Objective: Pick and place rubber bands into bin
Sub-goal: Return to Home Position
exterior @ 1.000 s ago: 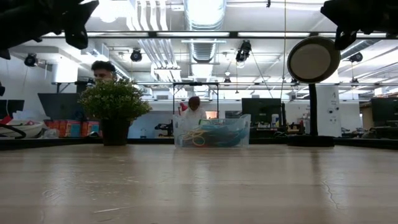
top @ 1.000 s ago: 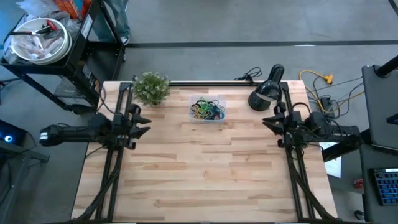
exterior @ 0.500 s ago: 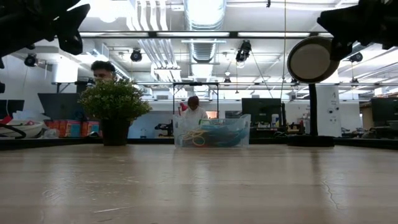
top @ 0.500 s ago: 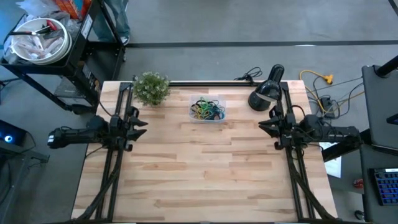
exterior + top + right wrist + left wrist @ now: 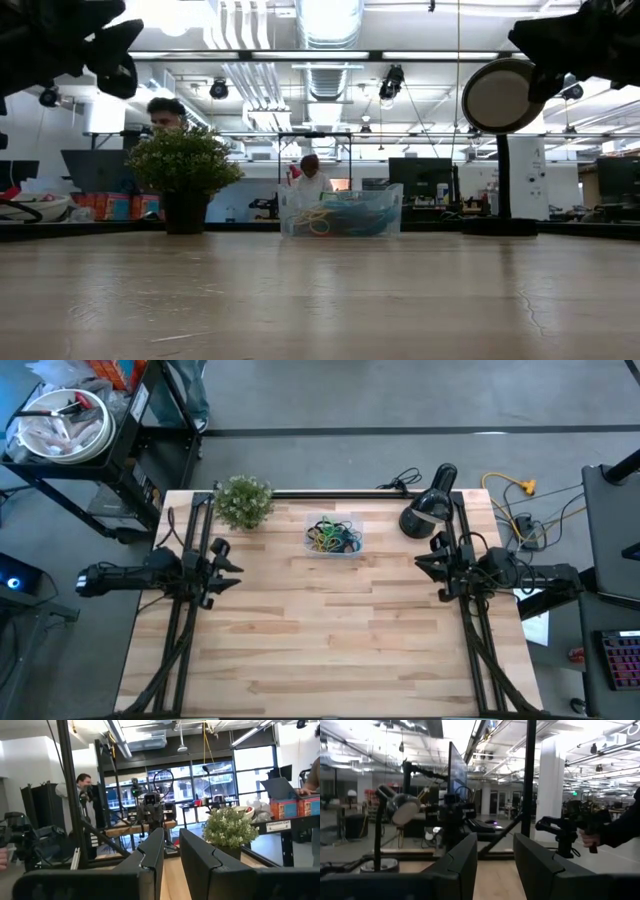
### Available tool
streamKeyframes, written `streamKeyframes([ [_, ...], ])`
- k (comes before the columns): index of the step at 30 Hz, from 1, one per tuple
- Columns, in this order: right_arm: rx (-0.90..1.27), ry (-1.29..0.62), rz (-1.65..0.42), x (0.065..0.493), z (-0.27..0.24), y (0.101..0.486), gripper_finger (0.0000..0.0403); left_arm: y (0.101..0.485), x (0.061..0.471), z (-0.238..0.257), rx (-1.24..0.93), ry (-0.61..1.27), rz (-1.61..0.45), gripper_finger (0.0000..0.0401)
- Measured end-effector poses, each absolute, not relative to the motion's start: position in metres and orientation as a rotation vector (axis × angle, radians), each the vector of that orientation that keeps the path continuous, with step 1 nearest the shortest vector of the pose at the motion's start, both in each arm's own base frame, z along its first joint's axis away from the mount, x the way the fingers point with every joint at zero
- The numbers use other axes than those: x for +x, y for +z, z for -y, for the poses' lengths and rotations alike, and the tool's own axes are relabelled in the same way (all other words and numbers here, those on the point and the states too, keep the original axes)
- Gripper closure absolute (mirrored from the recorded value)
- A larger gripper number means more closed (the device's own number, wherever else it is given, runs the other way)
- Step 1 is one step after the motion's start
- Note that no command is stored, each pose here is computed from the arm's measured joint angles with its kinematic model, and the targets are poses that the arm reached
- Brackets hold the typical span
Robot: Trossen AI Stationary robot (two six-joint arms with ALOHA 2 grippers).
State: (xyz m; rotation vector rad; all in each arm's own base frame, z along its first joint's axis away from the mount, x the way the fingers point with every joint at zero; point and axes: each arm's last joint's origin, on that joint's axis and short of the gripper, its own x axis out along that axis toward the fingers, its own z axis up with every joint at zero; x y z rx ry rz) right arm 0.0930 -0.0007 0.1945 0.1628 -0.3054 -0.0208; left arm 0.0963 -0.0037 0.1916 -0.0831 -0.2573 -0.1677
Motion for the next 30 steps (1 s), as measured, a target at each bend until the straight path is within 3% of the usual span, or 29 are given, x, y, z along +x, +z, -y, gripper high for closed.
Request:
streamKeyframes([
  [30, 0.181, -0.019, 0.303, 0.0930, 0.0008, 0.1944, 0.0346, 0.1911, 0.0980, 0.0040, -0.047, -0.173, 0.256, 0.0290],
])
